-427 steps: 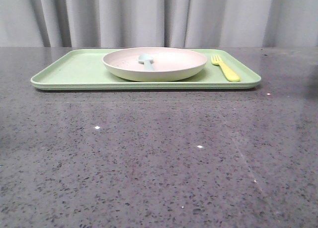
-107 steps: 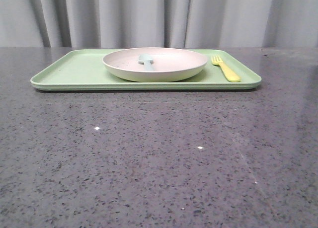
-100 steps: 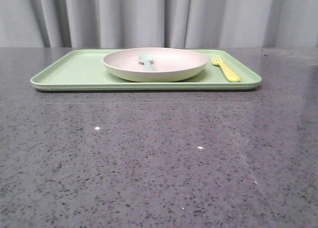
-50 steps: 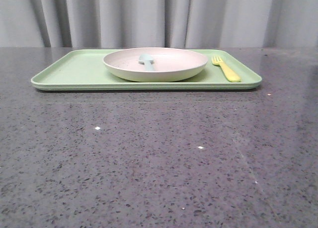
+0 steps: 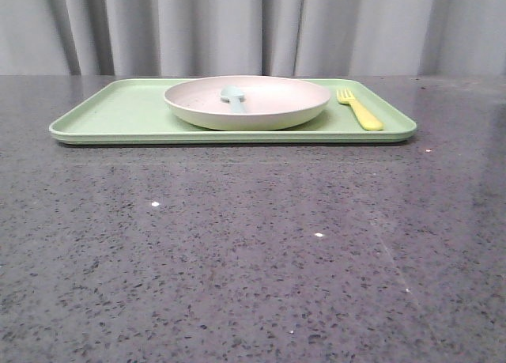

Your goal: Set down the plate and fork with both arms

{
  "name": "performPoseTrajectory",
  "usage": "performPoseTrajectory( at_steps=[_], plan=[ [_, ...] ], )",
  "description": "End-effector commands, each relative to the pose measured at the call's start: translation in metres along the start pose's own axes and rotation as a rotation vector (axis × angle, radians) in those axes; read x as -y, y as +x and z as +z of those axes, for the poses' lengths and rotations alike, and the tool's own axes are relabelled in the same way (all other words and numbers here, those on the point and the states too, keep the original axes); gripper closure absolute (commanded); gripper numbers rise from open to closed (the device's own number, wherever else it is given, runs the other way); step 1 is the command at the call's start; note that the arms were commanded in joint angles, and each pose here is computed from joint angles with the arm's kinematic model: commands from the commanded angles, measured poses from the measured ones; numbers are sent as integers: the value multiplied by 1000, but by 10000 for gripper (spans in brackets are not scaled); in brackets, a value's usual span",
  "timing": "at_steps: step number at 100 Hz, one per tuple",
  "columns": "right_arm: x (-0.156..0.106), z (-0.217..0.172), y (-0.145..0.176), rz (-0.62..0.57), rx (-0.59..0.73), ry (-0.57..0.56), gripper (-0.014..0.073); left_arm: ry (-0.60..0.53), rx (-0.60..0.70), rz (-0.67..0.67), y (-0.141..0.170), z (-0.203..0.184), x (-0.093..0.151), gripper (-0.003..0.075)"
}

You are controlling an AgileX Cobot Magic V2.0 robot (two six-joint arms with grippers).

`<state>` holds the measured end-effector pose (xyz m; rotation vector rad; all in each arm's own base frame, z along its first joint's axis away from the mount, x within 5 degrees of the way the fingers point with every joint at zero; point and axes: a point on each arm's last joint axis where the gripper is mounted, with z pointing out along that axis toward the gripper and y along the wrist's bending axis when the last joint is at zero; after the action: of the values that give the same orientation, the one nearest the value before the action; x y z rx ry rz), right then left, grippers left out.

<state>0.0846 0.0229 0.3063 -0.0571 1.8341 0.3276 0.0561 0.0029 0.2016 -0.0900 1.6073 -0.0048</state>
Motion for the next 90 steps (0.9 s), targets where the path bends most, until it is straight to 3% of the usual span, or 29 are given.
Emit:
performPoseTrajectory(
  at_steps=[1, 25, 43, 62, 90],
  plan=[
    [-1, -3, -15, -17, 99, -2, 643, 6, 107, -18, -6, -3, 0, 741],
    [1, -3, -16, -46, 111, 23, 643, 6, 107, -18, -6, -3, 0, 741],
    [8, -3, -13, -97, 219, 82, 643, 6, 107, -18, -6, -3, 0, 741],
    [17, -5, 12, -100, 394, 126, 643, 6, 107, -18, -6, -3, 0, 741],
    [29, -8, 67, -96, 366, 186, 643, 6, 107, -18, -6, -3, 0, 741]
  ],
)
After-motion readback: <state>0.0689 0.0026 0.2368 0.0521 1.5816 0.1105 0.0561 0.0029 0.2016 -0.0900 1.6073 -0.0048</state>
